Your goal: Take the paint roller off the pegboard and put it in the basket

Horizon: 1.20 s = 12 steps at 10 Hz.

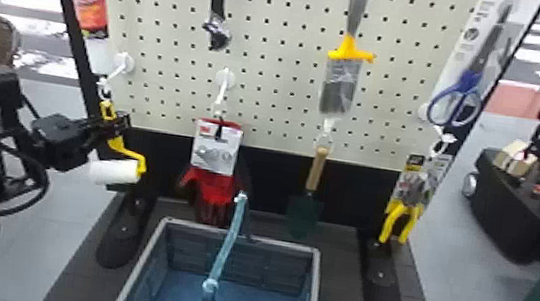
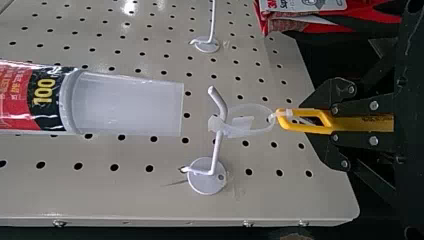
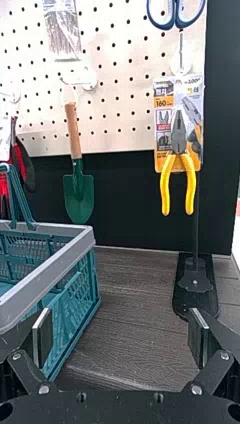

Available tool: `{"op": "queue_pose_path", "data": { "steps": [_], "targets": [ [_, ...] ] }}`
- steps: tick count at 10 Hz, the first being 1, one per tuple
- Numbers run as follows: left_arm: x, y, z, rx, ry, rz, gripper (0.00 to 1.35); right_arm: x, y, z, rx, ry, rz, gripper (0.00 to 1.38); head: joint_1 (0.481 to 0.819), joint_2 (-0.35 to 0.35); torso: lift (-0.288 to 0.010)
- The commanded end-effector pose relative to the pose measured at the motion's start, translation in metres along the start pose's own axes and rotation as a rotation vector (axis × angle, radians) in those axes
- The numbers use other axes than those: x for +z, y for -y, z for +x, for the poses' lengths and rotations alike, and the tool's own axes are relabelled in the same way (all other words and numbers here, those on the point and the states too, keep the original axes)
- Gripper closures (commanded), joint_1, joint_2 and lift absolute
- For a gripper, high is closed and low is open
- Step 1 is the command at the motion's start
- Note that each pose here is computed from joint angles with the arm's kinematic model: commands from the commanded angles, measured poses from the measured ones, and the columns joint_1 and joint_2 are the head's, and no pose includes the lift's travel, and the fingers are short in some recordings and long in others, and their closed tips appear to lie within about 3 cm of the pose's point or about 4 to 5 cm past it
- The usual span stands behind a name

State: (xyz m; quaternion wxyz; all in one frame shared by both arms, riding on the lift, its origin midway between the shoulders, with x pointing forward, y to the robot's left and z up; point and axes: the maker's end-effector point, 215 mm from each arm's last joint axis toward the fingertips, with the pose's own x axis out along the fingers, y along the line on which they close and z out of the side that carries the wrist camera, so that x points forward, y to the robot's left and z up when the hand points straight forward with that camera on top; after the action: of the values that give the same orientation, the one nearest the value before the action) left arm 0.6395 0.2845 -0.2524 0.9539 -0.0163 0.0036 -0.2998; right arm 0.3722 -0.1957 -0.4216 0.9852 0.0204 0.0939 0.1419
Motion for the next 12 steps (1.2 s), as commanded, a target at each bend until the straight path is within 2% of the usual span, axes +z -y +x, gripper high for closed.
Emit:
{"op": "queue_pose_path", "data": {
  "steps": [1, 8, 12],
  "targets": [
    [0.003, -0.001, 0.000, 0.005, 0.004, 0.005, 1.21, 0.000, 0.000, 0.001, 0.000, 0.001, 0.001, 0.25, 0.549, 0.000, -0.100],
    [0.006, -0.001, -0.001, 0.011, 0.005, 0.017, 1.21, 0.002, 0.000, 0.002, 0.009, 0.005, 0.002, 0.25, 0.549, 0.000, -0.100],
    [0.021, -0.003, -0.007, 0.039, 0.012, 0.069, 1.21, 0.000, 0.000, 0.001, 0.009, 0.001, 0.003, 0.25, 0.549, 0.000, -0.100]
  ]
}}
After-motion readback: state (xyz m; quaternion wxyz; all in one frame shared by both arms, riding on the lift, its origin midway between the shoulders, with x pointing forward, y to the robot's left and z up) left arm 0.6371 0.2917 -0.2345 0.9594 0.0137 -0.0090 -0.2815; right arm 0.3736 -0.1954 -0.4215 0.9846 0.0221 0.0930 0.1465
